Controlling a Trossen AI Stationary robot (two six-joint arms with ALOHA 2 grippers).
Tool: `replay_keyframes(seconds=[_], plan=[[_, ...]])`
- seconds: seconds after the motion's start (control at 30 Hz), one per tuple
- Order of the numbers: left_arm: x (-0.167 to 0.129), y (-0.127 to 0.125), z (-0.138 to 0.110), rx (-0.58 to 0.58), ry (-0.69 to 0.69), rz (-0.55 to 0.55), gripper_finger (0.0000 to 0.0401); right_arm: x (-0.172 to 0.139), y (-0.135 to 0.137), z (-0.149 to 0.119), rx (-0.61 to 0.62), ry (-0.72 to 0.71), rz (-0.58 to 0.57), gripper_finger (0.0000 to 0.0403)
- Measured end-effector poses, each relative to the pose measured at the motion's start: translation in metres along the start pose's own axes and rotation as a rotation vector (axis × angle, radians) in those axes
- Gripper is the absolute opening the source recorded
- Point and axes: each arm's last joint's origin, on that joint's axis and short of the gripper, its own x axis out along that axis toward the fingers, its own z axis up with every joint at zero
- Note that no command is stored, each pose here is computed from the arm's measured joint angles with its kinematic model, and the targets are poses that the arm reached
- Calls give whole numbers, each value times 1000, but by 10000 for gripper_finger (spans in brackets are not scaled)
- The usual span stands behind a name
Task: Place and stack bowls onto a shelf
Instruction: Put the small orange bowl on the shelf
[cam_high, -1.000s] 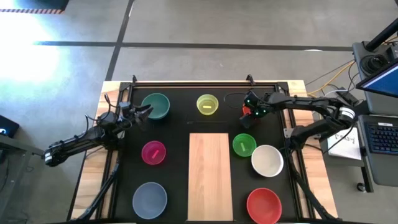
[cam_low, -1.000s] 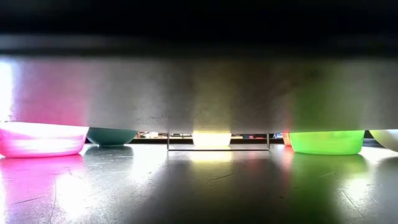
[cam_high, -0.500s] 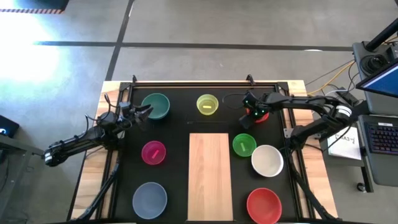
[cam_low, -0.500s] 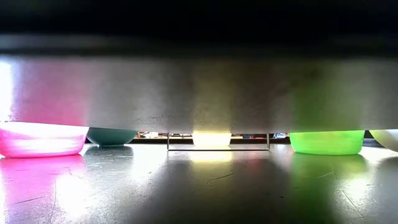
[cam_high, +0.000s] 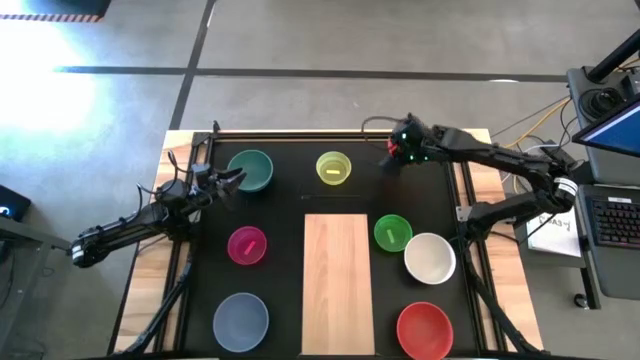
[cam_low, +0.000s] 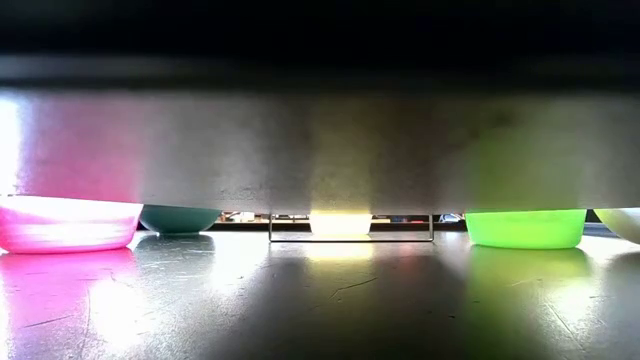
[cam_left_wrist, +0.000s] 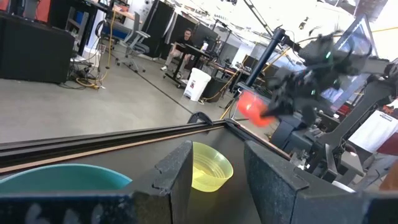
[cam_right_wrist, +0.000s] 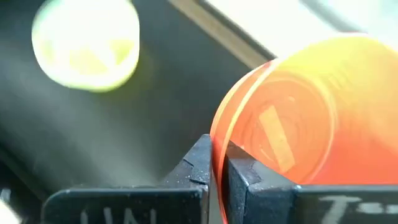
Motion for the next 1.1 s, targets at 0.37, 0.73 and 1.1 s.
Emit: replay_keyframes(seconds=[0.37, 0.73, 1.1], plan=[[0, 0, 0, 0, 0, 0, 126, -67, 49, 57, -166, -367, 372, 8], [0, 0, 0, 0, 0, 0, 126, -102, 133, 16, -484, -361, 745, 8], [0, 0, 0, 0, 0, 0, 126, -132, 191, -52, -852, -382, 968, 8]])
